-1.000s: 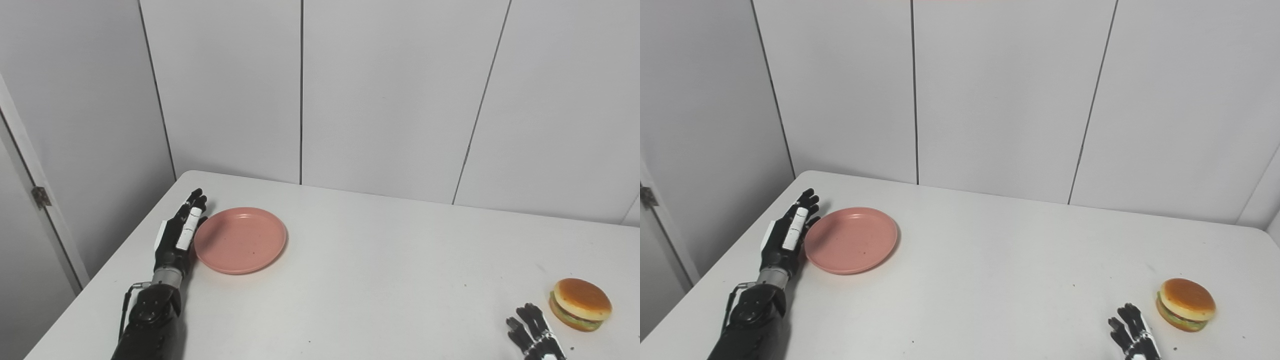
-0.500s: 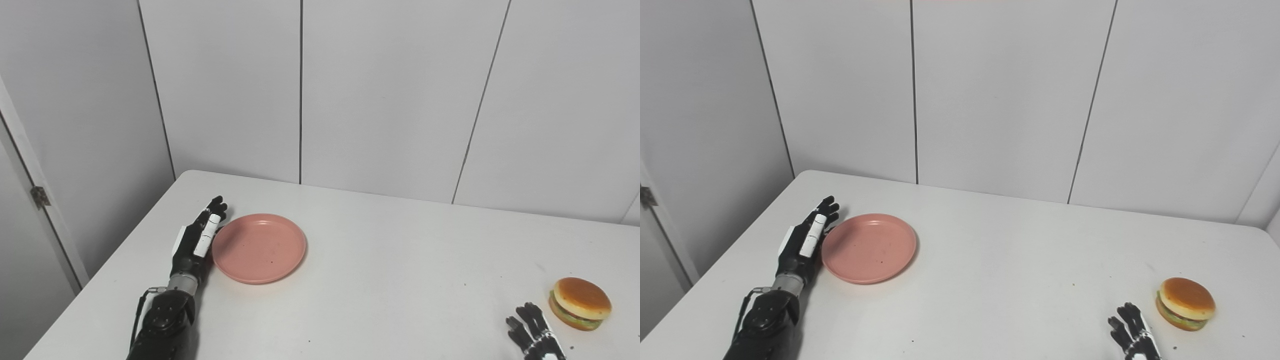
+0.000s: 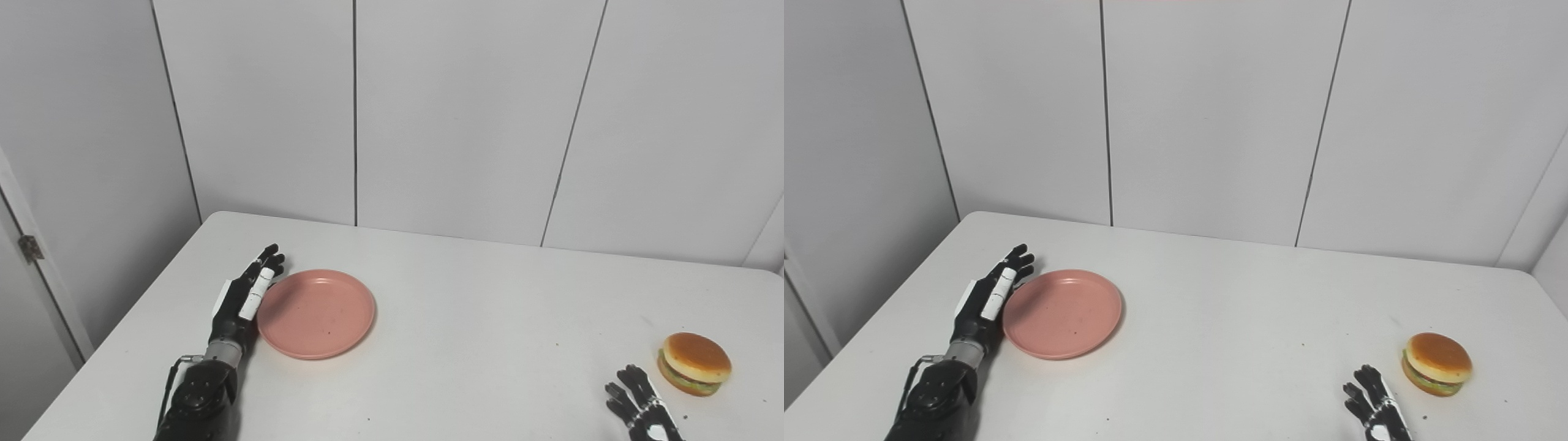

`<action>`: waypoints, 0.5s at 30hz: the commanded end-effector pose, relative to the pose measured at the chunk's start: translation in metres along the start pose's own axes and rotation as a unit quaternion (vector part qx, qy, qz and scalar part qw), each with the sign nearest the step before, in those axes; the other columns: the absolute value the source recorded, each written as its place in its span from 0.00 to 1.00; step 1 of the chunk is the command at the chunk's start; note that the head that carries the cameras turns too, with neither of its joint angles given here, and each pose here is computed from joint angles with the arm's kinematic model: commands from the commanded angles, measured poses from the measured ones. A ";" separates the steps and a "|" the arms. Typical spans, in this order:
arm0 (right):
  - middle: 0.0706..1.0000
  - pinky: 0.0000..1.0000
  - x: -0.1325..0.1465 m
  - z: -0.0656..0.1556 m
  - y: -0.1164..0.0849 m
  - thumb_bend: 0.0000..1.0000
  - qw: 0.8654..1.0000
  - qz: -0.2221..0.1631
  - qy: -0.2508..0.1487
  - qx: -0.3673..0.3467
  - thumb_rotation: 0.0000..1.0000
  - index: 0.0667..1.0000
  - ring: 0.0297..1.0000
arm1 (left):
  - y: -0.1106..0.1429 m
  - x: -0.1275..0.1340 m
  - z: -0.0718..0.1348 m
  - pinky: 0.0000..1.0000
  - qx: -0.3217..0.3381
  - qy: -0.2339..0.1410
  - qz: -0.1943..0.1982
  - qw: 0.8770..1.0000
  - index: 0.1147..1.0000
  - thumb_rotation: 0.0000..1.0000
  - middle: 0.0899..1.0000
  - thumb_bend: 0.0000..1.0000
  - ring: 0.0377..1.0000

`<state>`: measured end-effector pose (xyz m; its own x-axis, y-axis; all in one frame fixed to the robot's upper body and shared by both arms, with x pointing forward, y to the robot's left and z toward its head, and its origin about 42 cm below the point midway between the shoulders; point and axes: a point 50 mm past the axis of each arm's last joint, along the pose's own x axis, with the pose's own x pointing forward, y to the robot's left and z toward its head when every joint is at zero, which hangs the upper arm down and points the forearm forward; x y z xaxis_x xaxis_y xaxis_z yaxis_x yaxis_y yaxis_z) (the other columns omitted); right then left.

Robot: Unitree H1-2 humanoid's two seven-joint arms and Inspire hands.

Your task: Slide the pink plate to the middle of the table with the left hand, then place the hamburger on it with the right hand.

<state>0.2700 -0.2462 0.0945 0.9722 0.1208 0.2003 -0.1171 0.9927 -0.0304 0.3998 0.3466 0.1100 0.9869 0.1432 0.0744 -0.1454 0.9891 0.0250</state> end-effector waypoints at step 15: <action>0.93 0.86 -0.004 -0.006 0.032 0.72 0.997 0.011 0.073 0.004 0.91 0.91 0.88 | -0.017 0.007 0.027 0.84 0.002 -0.019 -0.064 0.998 0.87 0.85 0.92 0.90 0.94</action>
<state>0.2660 -0.2338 0.1016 0.9808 0.1139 0.1581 -0.1047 0.9924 -0.0654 0.3958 0.3338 0.1142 0.9980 0.0380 0.0498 -0.0397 0.9987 0.0327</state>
